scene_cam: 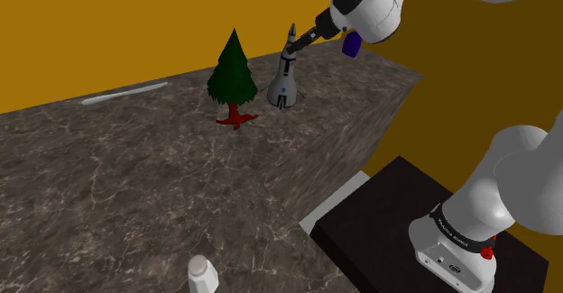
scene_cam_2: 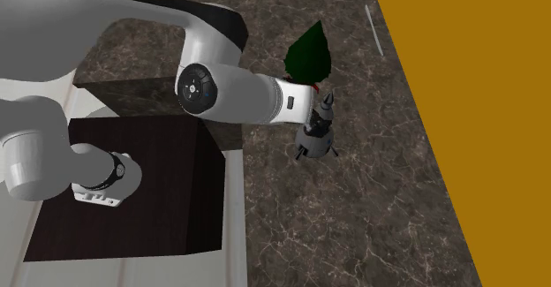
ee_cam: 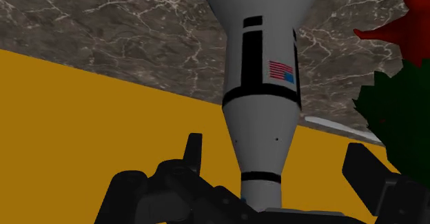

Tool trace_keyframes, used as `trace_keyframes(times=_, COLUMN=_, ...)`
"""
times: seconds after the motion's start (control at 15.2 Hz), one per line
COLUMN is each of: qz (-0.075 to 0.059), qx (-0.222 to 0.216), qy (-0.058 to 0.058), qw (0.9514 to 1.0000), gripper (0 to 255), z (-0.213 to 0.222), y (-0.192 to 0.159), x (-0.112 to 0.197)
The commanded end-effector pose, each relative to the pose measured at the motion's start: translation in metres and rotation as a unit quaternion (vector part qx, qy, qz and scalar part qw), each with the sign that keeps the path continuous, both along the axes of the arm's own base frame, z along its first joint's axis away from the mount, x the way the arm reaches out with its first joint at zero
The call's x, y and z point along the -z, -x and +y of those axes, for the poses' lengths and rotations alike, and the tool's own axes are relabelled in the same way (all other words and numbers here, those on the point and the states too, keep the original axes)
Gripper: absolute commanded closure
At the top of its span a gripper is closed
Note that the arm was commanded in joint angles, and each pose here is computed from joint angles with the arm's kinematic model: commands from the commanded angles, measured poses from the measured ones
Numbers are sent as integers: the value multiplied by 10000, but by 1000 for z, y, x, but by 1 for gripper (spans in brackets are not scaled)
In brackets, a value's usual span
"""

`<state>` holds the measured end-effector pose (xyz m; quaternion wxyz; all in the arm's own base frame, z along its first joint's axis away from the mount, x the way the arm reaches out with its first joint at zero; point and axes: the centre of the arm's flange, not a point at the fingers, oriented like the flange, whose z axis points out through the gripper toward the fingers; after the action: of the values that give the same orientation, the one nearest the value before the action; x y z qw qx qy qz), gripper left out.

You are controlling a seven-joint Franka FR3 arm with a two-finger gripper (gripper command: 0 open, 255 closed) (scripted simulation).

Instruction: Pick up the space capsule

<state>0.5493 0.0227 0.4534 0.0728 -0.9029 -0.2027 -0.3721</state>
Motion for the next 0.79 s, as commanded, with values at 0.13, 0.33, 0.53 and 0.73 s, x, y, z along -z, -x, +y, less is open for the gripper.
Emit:
trace_keyframes(times=0.13, qz=-171, qx=-37, qy=-14, qw=9998, gripper=0, z=0, y=-9, x=15)
trace_keyframes(times=0.33, qz=-171, qx=-37, qy=-14, qw=9998, gripper=0, z=0, y=-9, x=31)
trace_keyframes(times=0.53, qz=-171, qx=-37, qy=-14, qw=9998, gripper=0, z=0, y=-9, x=39)
trace_keyframes(times=0.73, qz=-171, qx=-37, qy=-14, qw=9998, gripper=255, z=0, y=-9, x=39)
